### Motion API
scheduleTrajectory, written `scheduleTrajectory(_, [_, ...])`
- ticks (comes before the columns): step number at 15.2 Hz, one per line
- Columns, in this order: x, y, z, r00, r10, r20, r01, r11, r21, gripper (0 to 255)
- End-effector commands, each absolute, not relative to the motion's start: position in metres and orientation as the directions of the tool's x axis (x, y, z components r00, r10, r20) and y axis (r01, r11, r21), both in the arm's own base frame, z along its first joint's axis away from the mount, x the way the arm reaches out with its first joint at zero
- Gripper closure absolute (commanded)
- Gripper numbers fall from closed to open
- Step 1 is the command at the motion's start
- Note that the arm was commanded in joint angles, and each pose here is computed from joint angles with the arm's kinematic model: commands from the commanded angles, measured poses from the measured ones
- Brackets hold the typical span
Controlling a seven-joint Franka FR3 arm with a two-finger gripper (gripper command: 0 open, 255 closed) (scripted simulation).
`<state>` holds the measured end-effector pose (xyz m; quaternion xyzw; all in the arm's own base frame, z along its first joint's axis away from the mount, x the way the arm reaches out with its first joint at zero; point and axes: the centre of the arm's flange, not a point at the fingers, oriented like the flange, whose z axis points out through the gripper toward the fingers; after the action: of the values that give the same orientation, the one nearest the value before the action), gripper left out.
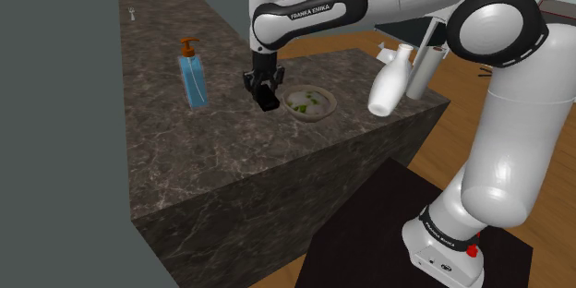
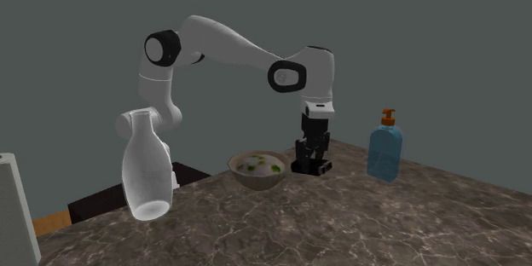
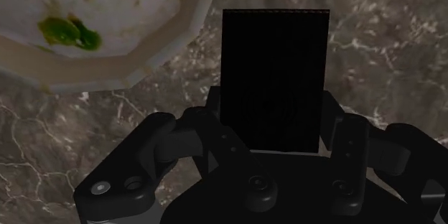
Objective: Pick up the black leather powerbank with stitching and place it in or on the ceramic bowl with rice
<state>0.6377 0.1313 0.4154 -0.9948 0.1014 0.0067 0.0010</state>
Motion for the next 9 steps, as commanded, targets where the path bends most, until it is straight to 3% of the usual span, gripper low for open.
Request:
scheduleTrajectory(1, [0.638, 0.131, 0.425, 0.979, -0.202, -0.014, -0.202, -0.979, -0.001, 255])
scheduleTrajectory(9, [0.638, 0.131, 0.468, 0.979, -0.202, -0.014, -0.202, -0.979, -0.001, 255])
